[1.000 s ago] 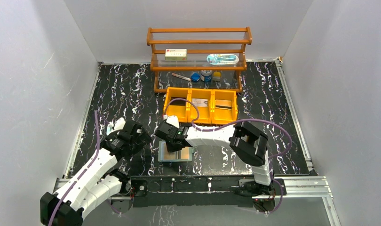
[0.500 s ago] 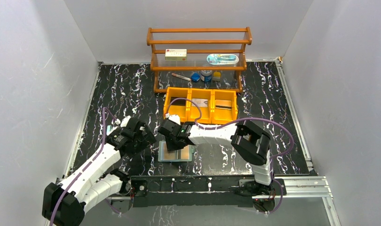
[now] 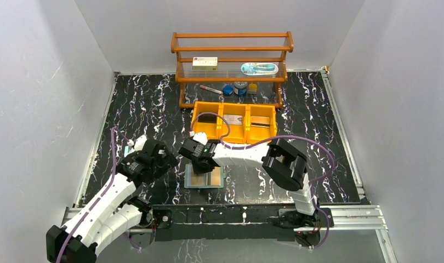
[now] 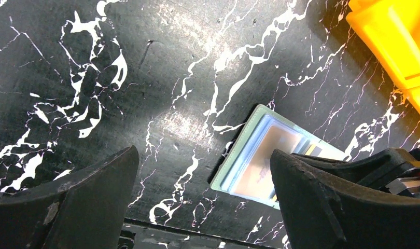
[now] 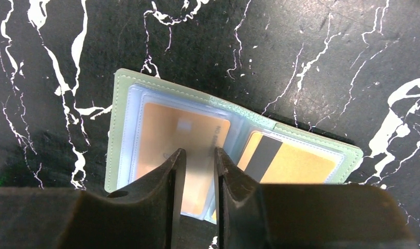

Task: Take the credit cards out of the card holder
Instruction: Remove the credit card from the card holder.

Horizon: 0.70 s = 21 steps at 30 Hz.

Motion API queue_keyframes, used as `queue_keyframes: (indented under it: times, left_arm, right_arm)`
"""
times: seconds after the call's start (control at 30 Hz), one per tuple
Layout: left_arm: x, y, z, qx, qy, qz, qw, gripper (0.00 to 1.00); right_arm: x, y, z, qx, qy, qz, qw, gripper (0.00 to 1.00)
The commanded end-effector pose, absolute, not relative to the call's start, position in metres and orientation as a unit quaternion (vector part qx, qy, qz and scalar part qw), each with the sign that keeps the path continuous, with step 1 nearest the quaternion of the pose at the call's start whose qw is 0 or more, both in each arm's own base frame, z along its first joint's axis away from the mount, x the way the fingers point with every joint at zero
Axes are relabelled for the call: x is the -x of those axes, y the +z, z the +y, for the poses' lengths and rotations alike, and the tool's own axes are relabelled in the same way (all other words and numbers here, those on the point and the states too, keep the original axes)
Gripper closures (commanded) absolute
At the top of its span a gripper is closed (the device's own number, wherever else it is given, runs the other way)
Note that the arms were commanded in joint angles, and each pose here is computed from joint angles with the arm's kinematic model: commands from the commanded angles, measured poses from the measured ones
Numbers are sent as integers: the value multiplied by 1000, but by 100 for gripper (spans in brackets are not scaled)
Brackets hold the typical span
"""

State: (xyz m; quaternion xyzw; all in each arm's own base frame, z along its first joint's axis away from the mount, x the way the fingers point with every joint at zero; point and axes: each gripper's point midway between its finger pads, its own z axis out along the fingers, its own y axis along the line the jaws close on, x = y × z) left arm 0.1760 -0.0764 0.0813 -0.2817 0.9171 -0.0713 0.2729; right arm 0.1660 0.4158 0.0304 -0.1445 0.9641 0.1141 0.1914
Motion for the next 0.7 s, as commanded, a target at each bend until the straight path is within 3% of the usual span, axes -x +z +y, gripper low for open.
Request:
queue_keyframes:
  times: [0.0,0.1,0.4,0.47,0.57,0.67]
  left_arm:
    - [-177,95,-64,311,-56,902,295,2]
    - [-177,96,-63,319,-59,897,300,2]
    - [-178,97,-66,311,-66,900,299,2]
    - [-180,97,-70,300,-74,903,298,2]
    - [-183,96,-80,270,-90,912,294,3]
    - [-185,92,-94,238,-114,924,277,5]
  right_arm:
    - [-163,11,399,150,60,970,183,69]
    - [-161,10,405,158,72,968,179,80]
    - [-157,24,425,177,130,959,177,99]
    - [-159,33,429,178,141,956,185,95]
    - [-167,52,425,168,137,953,211,76]
    - [-175,62,416,151,145,951,227,70]
